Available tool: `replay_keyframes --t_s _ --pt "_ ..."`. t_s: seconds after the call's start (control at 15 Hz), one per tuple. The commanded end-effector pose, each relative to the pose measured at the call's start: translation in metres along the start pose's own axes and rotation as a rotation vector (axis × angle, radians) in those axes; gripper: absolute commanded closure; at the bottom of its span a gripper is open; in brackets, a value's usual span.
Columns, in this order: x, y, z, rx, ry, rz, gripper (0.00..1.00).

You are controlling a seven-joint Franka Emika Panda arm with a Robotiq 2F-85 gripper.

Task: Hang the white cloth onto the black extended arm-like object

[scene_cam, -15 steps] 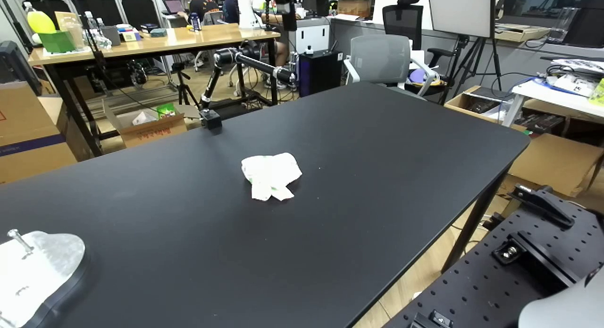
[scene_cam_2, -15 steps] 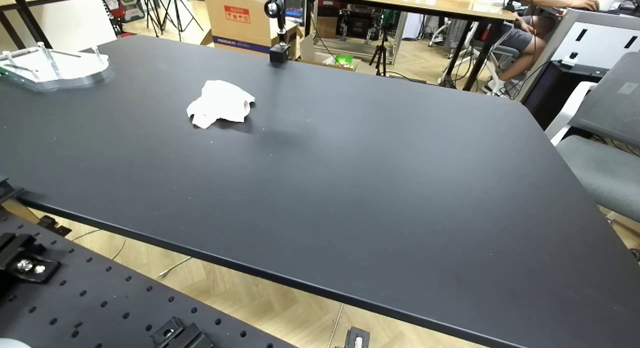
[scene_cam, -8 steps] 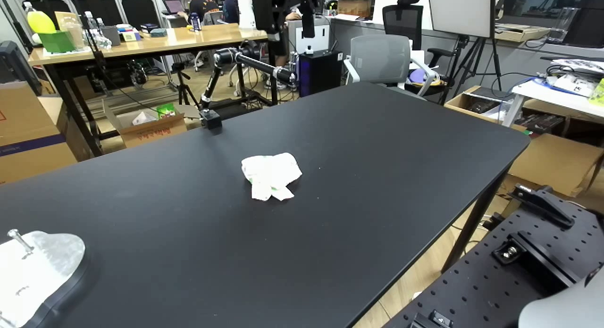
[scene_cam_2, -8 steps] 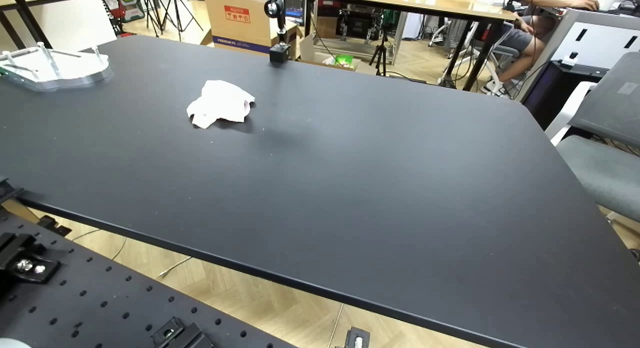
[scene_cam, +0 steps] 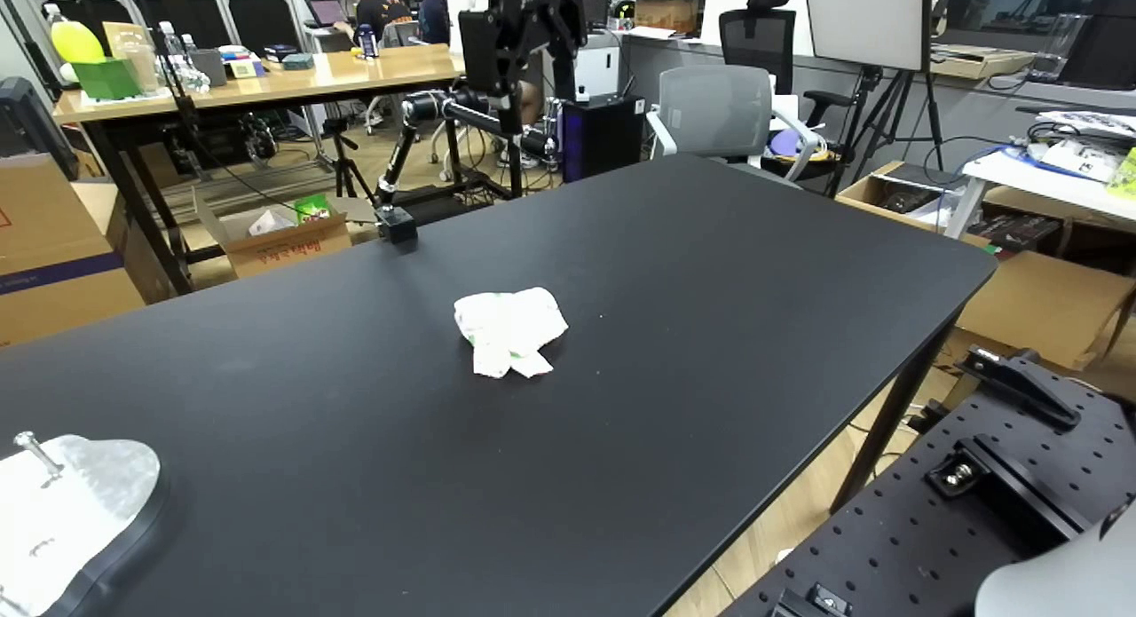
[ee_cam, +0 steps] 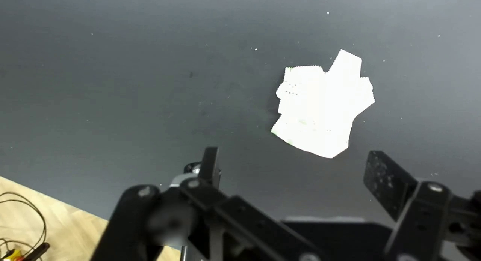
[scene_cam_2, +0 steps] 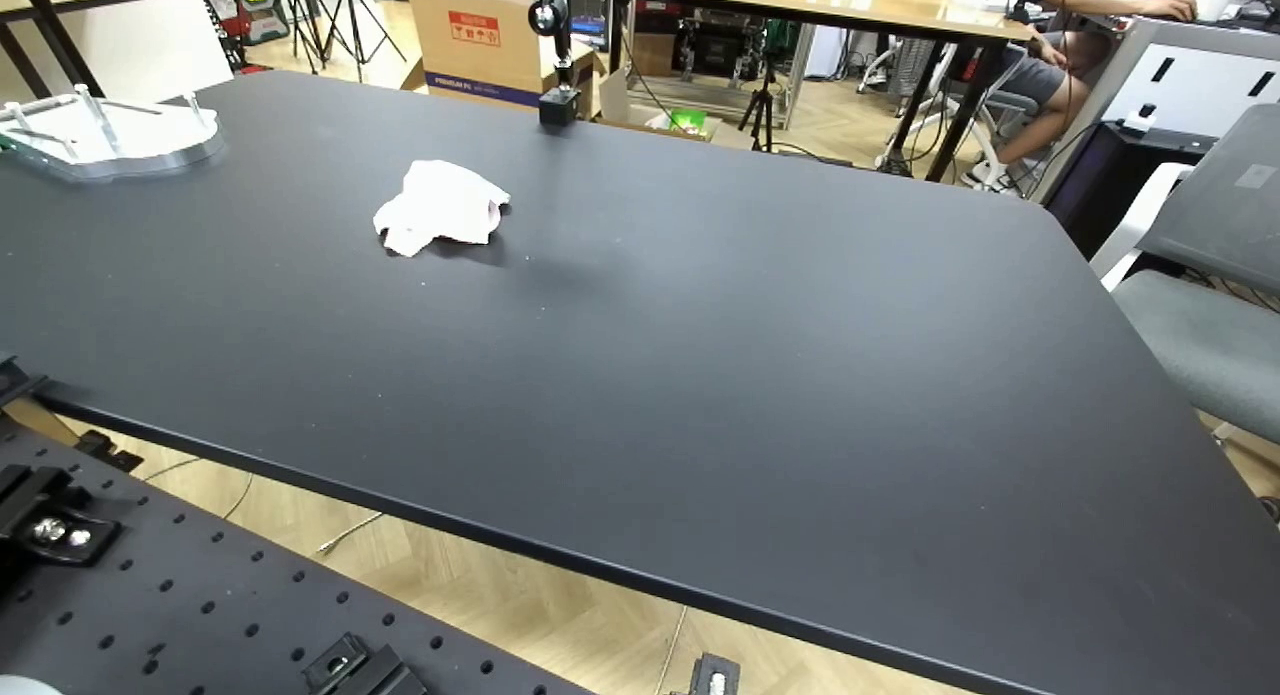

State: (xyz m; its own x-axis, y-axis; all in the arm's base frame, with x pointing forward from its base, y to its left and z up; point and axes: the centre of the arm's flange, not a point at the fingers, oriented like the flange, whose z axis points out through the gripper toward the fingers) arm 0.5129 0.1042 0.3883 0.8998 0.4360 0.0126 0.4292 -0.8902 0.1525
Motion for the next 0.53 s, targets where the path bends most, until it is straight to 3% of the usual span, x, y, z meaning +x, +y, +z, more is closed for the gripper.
replay_keyframes --t_s 0.0,0.47 --pt "0.029 -0.014 0.028 0.010 0.005 0.004 0.00" --pt "0.039 -0.058 0.070 0.072 -0.059 -0.019 0.00"
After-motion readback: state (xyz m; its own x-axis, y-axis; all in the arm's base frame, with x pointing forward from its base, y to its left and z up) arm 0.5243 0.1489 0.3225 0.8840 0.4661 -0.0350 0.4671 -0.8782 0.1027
